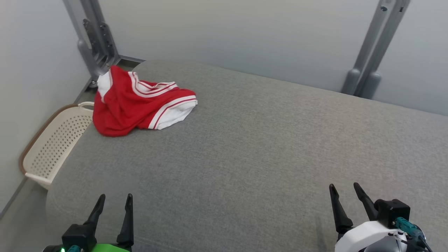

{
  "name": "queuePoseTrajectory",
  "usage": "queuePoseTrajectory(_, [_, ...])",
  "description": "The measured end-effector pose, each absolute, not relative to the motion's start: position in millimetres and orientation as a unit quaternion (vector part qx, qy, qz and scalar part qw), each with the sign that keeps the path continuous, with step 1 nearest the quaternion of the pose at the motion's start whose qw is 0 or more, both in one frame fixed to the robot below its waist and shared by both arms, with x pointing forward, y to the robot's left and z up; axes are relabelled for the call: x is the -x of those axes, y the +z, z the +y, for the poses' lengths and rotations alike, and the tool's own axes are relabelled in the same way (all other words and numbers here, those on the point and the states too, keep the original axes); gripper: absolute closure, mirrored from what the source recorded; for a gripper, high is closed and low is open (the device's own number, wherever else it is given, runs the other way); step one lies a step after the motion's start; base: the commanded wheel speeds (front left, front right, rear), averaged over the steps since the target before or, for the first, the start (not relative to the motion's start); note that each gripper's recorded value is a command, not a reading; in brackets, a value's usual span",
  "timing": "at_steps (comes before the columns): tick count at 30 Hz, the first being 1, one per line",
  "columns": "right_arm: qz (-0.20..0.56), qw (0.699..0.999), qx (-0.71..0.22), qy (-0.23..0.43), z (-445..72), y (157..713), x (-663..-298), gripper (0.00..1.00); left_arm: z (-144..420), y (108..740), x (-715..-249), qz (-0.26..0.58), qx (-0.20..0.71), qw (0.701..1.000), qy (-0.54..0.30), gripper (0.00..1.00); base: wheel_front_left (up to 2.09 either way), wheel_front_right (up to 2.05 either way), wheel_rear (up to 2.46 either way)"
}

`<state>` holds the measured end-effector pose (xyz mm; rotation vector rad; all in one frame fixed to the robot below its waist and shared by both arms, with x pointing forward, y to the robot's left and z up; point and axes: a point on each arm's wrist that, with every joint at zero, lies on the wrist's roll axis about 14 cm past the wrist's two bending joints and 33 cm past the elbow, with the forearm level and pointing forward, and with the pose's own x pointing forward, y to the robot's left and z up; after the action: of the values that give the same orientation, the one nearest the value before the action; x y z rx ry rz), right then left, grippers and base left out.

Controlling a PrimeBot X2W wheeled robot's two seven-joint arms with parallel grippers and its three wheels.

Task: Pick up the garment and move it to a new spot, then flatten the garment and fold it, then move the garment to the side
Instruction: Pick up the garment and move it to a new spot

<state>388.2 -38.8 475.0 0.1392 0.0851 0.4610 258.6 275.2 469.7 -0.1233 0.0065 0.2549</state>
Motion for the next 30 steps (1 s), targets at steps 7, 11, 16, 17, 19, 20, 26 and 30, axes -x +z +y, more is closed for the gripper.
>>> queuePoseTrajectory(7, [0.047,0.953,-0.065,0.292,7,475,-387,0.00,301,469,-227,0.000,0.059,0.981,0.182,0.00,0.00,0.00,0.00])
queuePoseTrajectory(11, [0.048,0.942,-0.065,0.326,33,477,-388,0.00,312,467,-213,0.003,0.061,0.975,0.212,0.00,0.00,0.00,0.00])
queuePoseTrajectory(16, [0.055,0.934,-0.066,0.346,49,473,-389,0.00,317,467,-207,0.006,0.062,0.971,0.230,0.00,0.00,0.00,0.00])
queuePoseTrajectory(17, [0.056,0.933,-0.066,0.348,51,473,-390,0.00,317,466,-206,0.007,0.063,0.971,0.232,0.00,0.00,0.00,0.00])
queuePoseTrajectory(19, [0.058,0.932,-0.064,0.352,54,471,-390,0.00,316,464,-203,0.011,0.062,0.970,0.235,0.00,0.00,0.00,0.00])
queuePoseTrajectory(20, [0.058,0.931,-0.064,0.353,55,471,-391,0.00,317,464,-203,0.012,0.062,0.970,0.236,0.00,0.00,0.00,0.00])
queuePoseTrajectory(26, [0.062,0.930,-0.063,0.357,57,468,-390,0.00,316,462,-203,0.016,0.063,0.969,0.237,0.00,0.00,0.00,0.00])
queuePoseTrajectory(30, [0.061,0.931,-0.061,0.356,57,467,-392,0.00,312,459,-219,0.027,0.057,0.974,0.216,0.00,0.00,0.00,0.00])
